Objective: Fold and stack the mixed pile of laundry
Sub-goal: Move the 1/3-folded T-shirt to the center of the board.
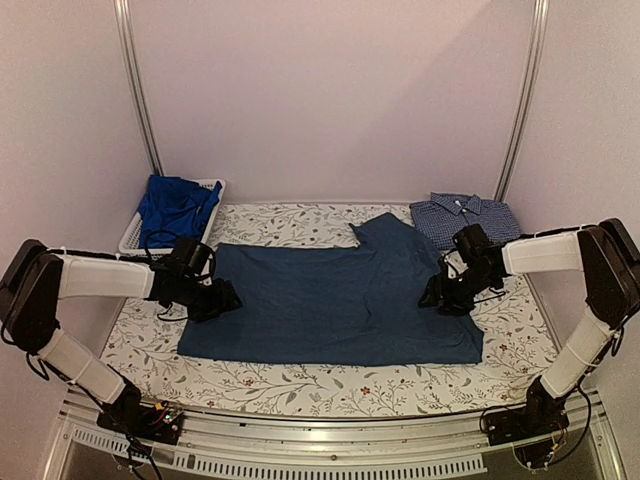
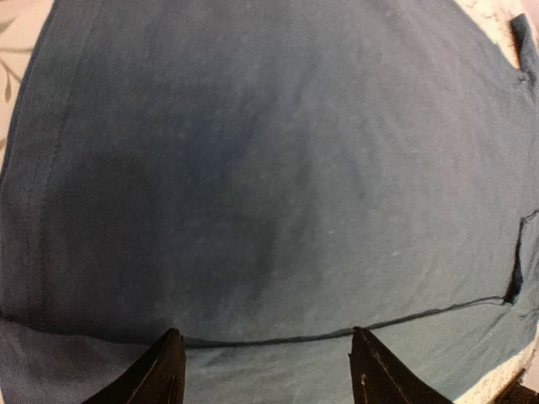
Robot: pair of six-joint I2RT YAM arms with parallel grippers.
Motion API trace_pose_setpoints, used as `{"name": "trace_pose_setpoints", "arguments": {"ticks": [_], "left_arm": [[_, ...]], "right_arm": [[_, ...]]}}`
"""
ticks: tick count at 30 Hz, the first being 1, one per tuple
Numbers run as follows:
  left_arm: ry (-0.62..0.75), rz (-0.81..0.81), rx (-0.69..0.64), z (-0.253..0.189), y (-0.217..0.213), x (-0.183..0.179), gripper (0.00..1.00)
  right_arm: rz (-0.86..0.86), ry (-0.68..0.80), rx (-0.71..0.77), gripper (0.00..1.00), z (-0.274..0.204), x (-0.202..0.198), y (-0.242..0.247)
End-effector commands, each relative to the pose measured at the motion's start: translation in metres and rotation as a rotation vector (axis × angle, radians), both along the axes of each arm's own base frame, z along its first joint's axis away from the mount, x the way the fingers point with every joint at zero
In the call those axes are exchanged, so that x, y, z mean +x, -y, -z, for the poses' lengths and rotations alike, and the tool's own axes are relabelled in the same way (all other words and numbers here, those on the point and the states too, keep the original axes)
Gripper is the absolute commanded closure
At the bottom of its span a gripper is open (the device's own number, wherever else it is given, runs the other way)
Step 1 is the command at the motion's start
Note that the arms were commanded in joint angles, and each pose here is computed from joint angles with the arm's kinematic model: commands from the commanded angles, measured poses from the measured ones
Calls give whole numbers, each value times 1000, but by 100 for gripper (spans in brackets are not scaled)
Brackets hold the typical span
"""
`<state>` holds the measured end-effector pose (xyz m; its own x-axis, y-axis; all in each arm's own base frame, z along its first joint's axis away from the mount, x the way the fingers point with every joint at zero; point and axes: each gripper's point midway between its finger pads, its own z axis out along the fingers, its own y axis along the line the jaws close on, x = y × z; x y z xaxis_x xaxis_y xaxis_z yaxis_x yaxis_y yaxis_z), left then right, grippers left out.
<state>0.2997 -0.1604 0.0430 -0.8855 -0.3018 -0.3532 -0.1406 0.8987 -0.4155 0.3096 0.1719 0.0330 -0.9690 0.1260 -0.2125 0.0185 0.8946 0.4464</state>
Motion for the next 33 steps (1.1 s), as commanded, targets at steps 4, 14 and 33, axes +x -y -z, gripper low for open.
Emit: {"name": "trace_pose_setpoints", "arguments": {"ticks": [4,14,33], "left_arm": [[-182,-155,-1,51,-38,-42,40],[-293,-223,-71,61,-51,-109,49],[182,32,-99,-65,-23,-27,12]], "right_arm": [[-60,-34,14,36,25,-1,-8],[-42,-213,52,36,54,-84,-6],[-78,233,22,28,-72,5,-2]]}}
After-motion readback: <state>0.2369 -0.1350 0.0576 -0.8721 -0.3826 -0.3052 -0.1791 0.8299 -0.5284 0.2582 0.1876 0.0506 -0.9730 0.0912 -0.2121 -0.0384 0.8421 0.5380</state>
